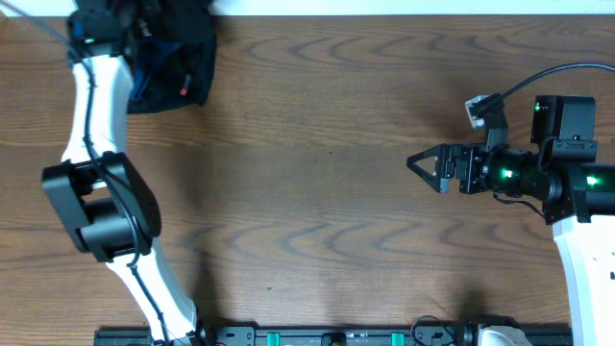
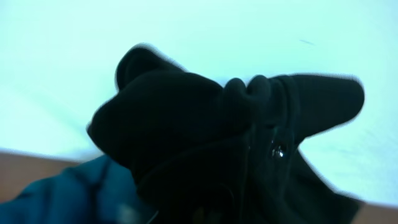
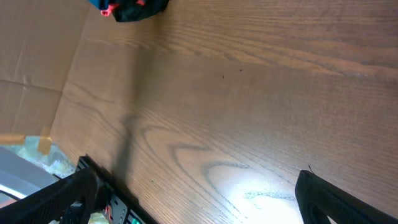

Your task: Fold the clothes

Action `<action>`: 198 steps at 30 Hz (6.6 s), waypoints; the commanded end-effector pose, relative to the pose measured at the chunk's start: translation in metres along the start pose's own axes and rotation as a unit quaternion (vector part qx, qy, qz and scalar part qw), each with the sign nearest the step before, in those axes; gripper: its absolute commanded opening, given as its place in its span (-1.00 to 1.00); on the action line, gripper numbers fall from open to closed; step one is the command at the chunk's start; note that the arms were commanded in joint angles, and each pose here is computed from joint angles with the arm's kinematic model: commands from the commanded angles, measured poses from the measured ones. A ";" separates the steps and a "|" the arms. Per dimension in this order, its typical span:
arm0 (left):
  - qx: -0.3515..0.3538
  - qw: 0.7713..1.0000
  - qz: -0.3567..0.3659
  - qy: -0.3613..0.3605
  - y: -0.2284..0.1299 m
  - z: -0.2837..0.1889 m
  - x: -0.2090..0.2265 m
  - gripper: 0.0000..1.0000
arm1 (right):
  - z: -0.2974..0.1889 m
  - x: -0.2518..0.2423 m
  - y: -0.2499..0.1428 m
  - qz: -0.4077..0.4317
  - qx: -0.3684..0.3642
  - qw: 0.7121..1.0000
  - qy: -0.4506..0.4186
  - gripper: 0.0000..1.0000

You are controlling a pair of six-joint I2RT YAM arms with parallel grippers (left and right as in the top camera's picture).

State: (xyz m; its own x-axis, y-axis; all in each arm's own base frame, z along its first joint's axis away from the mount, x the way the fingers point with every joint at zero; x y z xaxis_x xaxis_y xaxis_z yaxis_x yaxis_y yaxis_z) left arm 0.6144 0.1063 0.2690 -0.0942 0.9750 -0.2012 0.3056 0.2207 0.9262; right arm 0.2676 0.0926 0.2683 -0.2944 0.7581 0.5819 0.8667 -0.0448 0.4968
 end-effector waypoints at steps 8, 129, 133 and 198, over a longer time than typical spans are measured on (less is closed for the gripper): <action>-0.015 0.991 -0.107 0.081 0.020 -0.023 0.066 -0.88 | -0.005 0.002 0.005 0.008 -0.014 1.000 0.001 0.99; 0.078 0.984 0.108 0.120 -0.068 0.035 0.051 0.96 | -0.006 -0.019 -0.002 -0.016 0.001 0.998 -0.069 0.99; 0.123 0.979 0.105 0.124 -0.116 0.054 0.064 0.96 | -0.006 -0.019 -0.004 -0.013 0.006 0.998 -0.069 0.98; 0.122 0.985 0.116 0.044 0.043 -0.301 -0.090 0.96 | -0.006 -0.019 -0.003 -0.014 0.004 0.998 -0.069 0.98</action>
State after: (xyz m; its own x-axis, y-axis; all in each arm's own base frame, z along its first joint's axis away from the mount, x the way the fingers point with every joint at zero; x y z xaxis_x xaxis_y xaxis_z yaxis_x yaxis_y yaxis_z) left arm 0.3799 0.0291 0.4011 -0.0734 0.9947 0.0714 0.5855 -0.0150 0.8105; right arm 0.2683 0.0760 0.2543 -0.2467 0.8405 0.4823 0.8733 -0.0229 0.4867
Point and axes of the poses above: each gripper's point midway between its finger pads, its own z axis out along the fingers, its own x axis along the line the jaws close on, y = z × x, the point moved 2 cm from there along -z, back along the fingers, and after that the axes turned 1 degree about -z, right-handed, at the moved point
